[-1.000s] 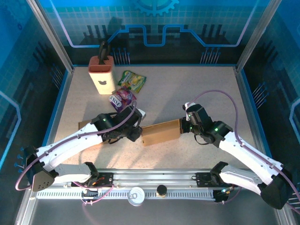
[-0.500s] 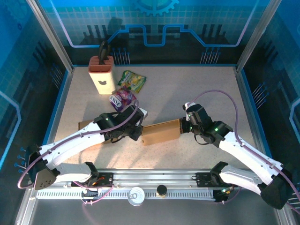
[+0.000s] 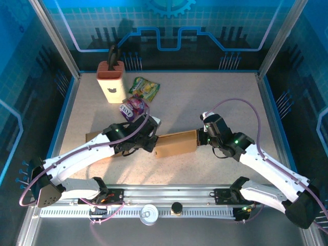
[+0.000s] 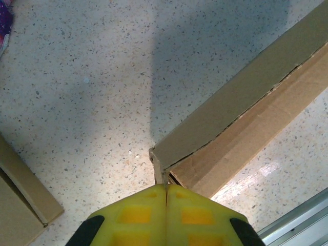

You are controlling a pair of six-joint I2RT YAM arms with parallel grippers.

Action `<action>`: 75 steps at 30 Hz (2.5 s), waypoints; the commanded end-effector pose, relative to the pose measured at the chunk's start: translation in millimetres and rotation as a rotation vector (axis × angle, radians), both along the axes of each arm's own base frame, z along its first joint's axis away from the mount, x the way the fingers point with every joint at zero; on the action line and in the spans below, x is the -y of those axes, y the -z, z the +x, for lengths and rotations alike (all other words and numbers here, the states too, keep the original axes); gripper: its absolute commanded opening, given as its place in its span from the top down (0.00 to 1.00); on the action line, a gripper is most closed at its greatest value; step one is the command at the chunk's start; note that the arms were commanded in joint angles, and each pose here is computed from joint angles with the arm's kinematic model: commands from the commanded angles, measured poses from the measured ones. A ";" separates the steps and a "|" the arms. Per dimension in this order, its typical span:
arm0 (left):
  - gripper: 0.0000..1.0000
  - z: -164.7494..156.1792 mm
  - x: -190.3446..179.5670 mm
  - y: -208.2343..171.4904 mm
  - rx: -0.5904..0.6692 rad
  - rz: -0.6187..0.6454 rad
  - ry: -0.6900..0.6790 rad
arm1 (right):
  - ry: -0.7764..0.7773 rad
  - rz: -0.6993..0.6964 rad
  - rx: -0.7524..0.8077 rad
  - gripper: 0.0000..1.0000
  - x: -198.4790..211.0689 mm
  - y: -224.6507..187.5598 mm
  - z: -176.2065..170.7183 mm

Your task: Fold the paper box

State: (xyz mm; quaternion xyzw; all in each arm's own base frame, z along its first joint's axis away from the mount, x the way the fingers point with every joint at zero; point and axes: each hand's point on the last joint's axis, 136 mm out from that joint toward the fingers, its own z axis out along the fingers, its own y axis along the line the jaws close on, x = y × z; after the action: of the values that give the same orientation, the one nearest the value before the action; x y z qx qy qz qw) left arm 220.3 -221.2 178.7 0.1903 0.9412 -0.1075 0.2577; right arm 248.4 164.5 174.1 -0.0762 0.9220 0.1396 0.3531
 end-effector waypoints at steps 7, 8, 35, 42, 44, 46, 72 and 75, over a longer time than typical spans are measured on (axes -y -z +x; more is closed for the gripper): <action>1.00 0.8 17.4 0.3 -0.066 -0.140 -0.119 | -0.003 0.003 0.010 1.00 -5.5 -4.4 -8.4; 1.00 1.0 17.8 -0.4 -0.069 -0.149 -0.131 | -0.003 0.002 0.010 1.00 -6.1 -4.2 -9.0; 1.00 11.8 21.0 -21.0 -0.020 -0.300 -0.234 | 0.014 -0.014 0.020 1.00 -8.1 -3.2 -8.3; 1.00 6.9 24.5 -11.9 -0.088 -0.317 -0.231 | 0.002 -0.006 0.023 1.00 -8.5 -6.9 -8.6; 1.00 7.5 25.3 -11.4 -0.105 -0.342 -0.237 | -0.008 -0.002 0.022 1.00 -9.6 -7.0 -8.5; 1.00 8.5 24.1 -14.0 -0.110 -0.356 -0.245 | -0.013 0.009 0.016 1.00 -10.5 -7.4 -8.3; 1.00 3.5 12.0 23.8 -0.117 -0.265 -0.221 | -0.006 0.023 -0.025 1.00 -7.8 5.5 -12.6; 1.00 2.7 10.5 22.1 -0.108 -0.261 -0.225 | 0.013 0.056 -0.034 0.96 -5.9 0.4 -17.0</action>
State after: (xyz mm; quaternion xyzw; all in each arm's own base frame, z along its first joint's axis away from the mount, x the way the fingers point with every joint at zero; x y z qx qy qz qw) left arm 230.9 -228.6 158.2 0.0248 0.9481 -0.2029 0.2436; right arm 240.5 164.0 170.5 -0.0629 0.9249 0.1299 0.3517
